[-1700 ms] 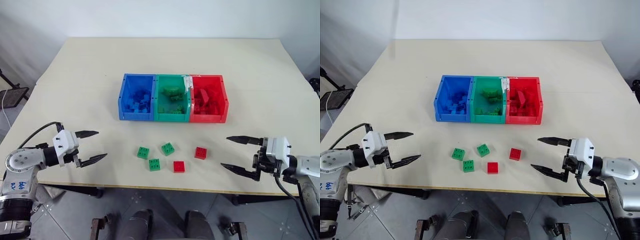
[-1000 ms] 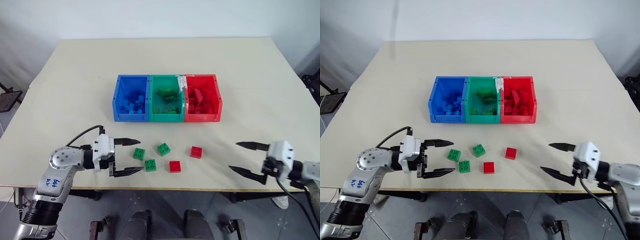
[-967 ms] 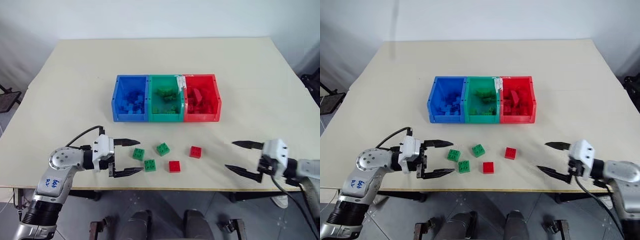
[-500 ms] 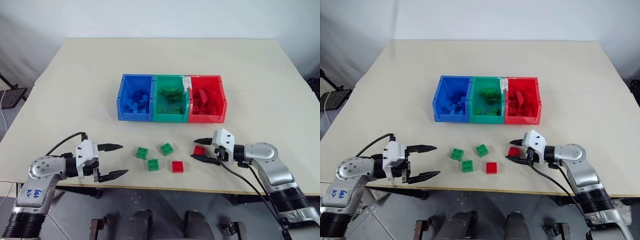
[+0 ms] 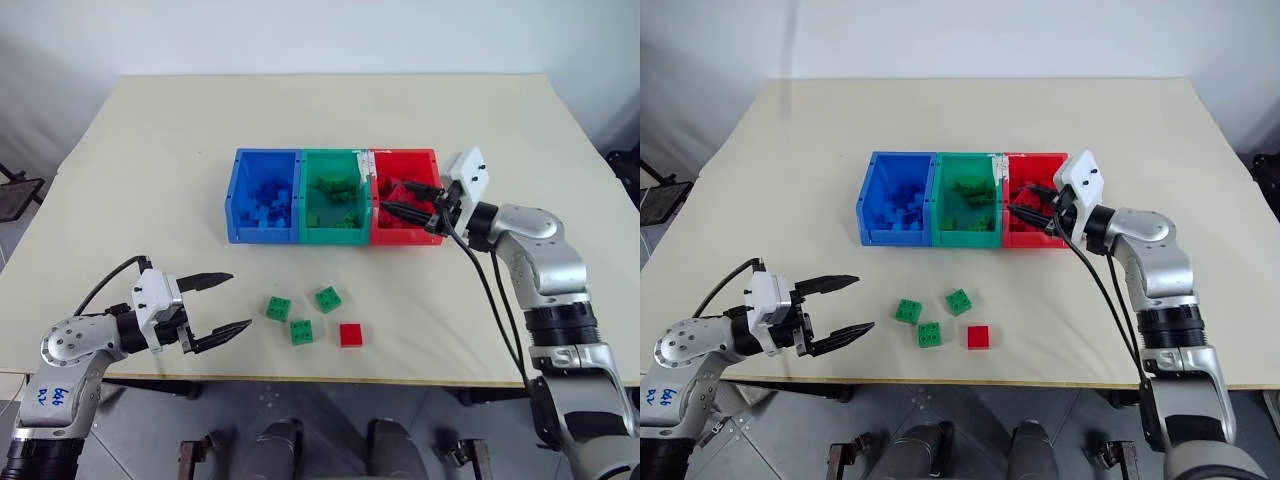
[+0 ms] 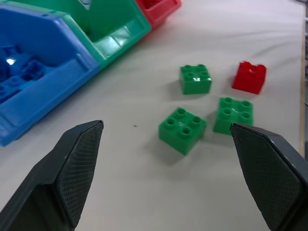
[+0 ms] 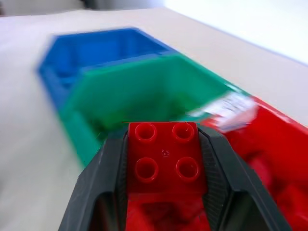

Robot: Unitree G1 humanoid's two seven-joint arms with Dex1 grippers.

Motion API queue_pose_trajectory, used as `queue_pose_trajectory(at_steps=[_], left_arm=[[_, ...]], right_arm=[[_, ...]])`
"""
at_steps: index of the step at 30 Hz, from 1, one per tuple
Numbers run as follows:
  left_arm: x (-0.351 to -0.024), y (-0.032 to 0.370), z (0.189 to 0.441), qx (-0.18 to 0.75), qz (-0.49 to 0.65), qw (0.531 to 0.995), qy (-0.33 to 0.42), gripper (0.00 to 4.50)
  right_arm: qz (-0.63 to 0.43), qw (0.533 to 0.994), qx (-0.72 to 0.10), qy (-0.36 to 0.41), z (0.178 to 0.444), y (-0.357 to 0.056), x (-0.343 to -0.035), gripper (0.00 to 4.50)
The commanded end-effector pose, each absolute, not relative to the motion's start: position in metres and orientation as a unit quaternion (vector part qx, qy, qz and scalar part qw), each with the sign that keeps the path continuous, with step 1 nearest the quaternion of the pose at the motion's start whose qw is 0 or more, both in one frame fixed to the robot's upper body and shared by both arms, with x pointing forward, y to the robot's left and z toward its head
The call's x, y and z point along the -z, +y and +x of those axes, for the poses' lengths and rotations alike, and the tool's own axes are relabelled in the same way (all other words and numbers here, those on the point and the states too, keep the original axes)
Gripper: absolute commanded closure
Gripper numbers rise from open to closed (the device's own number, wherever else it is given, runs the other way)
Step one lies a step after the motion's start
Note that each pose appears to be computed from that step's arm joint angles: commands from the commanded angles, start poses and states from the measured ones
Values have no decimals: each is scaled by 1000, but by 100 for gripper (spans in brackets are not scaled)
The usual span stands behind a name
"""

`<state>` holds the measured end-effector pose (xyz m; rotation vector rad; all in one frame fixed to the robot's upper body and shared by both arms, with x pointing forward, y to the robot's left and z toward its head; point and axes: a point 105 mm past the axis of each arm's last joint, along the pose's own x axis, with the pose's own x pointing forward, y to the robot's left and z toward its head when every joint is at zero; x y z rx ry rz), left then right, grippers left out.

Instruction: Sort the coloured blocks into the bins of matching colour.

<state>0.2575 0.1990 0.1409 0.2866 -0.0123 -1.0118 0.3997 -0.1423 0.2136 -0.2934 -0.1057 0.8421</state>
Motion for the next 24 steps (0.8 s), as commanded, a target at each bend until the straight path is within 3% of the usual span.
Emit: queue_pose_trajectory(at_steps=[1,5,9,13,17,24], left_arm=[[-157,200,252,476,137,868,-33,0],[-157,200,250,475,135,869,-27,0],[-152,196,249,492,128,861,-10,0],[-149,186,252,515,129,847,-5,0],[-145,171,258,554,128,823,-7,0],[-139,155,273,577,158,801,-26,0]], right_arm=[[-142,915,-371,-70,420,-149,-227,265],[-143,907,-384,-96,418,-149,-236,136],[-151,887,-424,-100,394,-160,-233,5],[-150,856,-485,-102,345,-178,-224,5],[-222,834,-505,-26,287,-217,-186,5],[-258,847,-462,52,244,-265,-160,5]])
